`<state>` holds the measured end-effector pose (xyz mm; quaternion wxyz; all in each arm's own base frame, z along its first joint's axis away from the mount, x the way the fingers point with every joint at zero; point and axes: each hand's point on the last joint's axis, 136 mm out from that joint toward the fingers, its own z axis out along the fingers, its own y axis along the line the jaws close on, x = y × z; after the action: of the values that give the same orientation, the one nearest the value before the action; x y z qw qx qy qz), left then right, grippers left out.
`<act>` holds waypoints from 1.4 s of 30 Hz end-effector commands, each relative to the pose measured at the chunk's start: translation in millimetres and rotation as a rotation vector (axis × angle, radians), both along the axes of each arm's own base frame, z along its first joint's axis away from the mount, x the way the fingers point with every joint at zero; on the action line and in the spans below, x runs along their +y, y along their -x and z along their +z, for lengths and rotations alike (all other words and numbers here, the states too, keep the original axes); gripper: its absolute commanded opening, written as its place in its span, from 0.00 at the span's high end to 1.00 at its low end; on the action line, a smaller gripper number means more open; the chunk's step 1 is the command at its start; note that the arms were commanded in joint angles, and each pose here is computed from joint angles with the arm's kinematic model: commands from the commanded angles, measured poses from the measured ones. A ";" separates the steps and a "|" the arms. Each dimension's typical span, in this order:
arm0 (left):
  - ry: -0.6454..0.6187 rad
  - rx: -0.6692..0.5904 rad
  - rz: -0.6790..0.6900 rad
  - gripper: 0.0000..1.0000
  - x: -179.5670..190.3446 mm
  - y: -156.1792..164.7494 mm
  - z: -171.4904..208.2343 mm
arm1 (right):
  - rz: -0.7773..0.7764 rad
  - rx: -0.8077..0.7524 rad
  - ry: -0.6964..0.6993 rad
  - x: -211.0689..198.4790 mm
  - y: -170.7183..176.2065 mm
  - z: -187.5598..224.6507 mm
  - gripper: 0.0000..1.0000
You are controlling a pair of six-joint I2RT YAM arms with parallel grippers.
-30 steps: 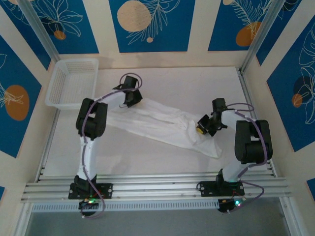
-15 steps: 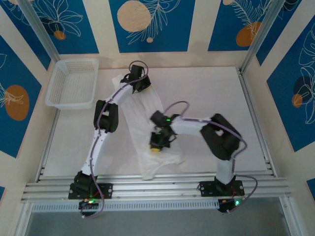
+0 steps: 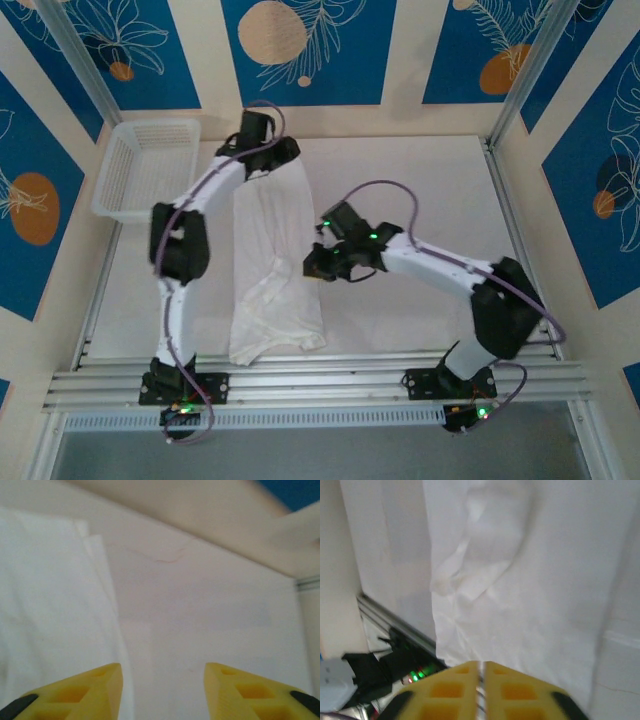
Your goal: Fold the inside-out t-shirt
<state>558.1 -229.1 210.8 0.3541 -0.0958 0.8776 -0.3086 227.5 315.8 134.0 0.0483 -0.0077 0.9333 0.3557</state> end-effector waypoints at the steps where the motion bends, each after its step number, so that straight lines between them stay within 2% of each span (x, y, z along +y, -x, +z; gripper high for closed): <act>1: -0.002 -0.141 -0.047 0.51 21.4 57.7 74.1 | -0.005 0.046 -0.014 -15.4 18.0 -20.4 0.70; 4: -0.082 -0.073 -0.052 0.50 49.2 126.7 55.4 | -0.005 0.075 -0.030 -25.7 38.0 -34.6 0.57; 7: -0.177 0.031 -0.029 0.49 81.9 195.2 15.0 | -0.001 0.121 -0.071 -26.2 56.2 -49.7 0.46; 9: -0.217 0.120 -0.008 0.48 101.8 239.4 -16.9 | 0.013 0.145 -0.058 -25.6 65.1 -60.6 0.45; 12: -0.195 0.239 -0.002 0.48 112.9 291.3 -57.7 | 0.037 0.171 -0.026 -21.8 71.8 -73.5 0.45; 15: -0.159 0.328 0.018 0.47 119.1 325.1 -85.6 | 0.046 0.208 -0.012 -14.7 72.8 -84.2 0.45; 22: -0.190 0.501 0.089 0.44 137.5 367.0 -125.0 | 0.059 0.230 0.025 1.7 70.5 -96.7 0.47; 23: -0.180 0.516 0.083 0.44 136.0 370.3 -130.2 | 0.065 0.231 0.019 4.4 70.4 -96.8 0.51; 27: -0.089 0.552 0.041 0.43 121.1 379.4 -146.1 | 0.063 0.237 0.012 6.1 69.4 -96.6 0.83; 33: -0.064 0.569 0.047 0.41 120.0 385.7 -158.6 | 0.050 0.208 0.001 1.7 67.7 -87.3 0.99; 36: 0.018 0.583 0.010 0.38 105.3 385.0 -160.9 | 0.045 0.169 -0.010 -2.0 66.3 -78.7 1.00; 42: 0.010 0.614 0.034 0.39 105.9 380.9 -175.3 | 0.026 0.172 -0.002 -6.9 64.1 -77.7 1.00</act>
<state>173.8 -118.9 38.2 0.0785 -0.1915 0.9465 -0.2475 166.1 316.9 61.4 -0.0314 0.0036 0.9290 0.3686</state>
